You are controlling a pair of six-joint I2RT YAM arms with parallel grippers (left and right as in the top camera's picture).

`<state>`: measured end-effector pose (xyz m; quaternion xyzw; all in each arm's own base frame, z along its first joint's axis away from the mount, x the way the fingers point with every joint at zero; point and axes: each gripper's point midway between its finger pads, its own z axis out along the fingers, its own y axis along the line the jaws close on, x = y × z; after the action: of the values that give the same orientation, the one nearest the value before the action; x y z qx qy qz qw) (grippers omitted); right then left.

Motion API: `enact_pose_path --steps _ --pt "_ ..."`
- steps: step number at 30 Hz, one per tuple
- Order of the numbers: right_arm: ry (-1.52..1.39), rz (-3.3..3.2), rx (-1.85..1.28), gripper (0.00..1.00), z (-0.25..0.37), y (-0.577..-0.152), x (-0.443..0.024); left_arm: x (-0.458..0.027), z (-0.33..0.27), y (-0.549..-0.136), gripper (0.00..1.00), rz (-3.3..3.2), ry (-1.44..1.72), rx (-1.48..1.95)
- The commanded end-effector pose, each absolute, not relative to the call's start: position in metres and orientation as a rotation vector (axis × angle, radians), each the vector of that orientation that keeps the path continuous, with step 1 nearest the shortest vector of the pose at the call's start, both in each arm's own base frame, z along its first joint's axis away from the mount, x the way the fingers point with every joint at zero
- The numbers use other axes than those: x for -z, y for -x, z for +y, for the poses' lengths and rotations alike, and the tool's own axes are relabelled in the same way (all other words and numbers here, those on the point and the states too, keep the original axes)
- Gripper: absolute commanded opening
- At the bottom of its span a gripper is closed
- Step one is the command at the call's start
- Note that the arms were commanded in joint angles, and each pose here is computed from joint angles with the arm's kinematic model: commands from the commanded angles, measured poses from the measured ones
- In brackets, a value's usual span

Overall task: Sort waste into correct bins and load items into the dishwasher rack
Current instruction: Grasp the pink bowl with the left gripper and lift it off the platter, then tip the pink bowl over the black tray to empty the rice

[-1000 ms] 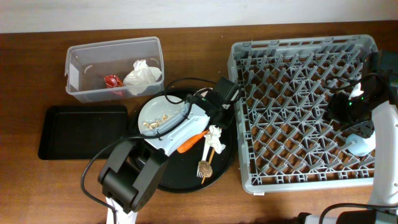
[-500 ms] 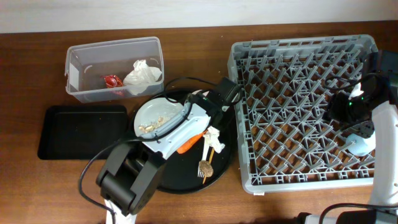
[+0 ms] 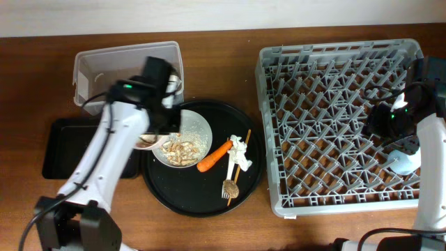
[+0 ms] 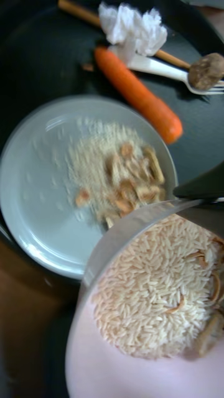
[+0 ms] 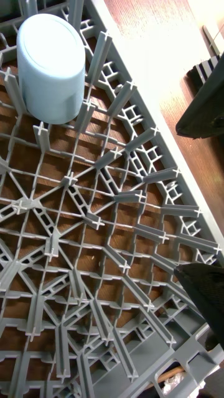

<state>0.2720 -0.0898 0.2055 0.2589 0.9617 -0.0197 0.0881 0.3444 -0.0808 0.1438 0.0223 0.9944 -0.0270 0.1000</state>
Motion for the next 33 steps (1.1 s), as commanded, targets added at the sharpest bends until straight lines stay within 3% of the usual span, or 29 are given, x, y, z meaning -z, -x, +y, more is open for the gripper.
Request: enact_pose_path --steps 1,4,7,13,22,27,33 --pt "-0.754 2.84 0.069 0.69 -0.091 -0.271 -0.213 -0.157 -0.045 -0.349 0.01 2.911 0.092 0.263" --pt "-0.754 2.841 0.07 0.68 -0.091 -0.271 -0.213 -0.157 0.0 -0.351 0.01 2.866 0.226 0.42" --pt "-0.732 2.847 0.072 0.69 -0.091 -0.271 -0.213 -0.153 0.031 -0.347 0.0 2.651 0.3 0.858" --pt "-0.731 2.847 0.072 0.69 -0.091 -0.271 -0.213 -0.159 0.04 -0.342 0.0 2.186 0.335 1.326" --pt "-0.723 2.854 0.073 0.68 -0.091 -0.27 -0.212 -0.19 0.053 -0.335 0.0 1.866 0.327 1.54" --pt "-0.719 2.856 0.074 0.69 -0.091 -0.269 -0.212 -0.201 0.088 -0.324 0.0 1.754 0.537 1.61" --pt "-0.719 2.858 0.073 0.69 -0.091 -0.269 -0.212 -0.201 0.092 -0.322 0.01 1.746 0.562 1.608"
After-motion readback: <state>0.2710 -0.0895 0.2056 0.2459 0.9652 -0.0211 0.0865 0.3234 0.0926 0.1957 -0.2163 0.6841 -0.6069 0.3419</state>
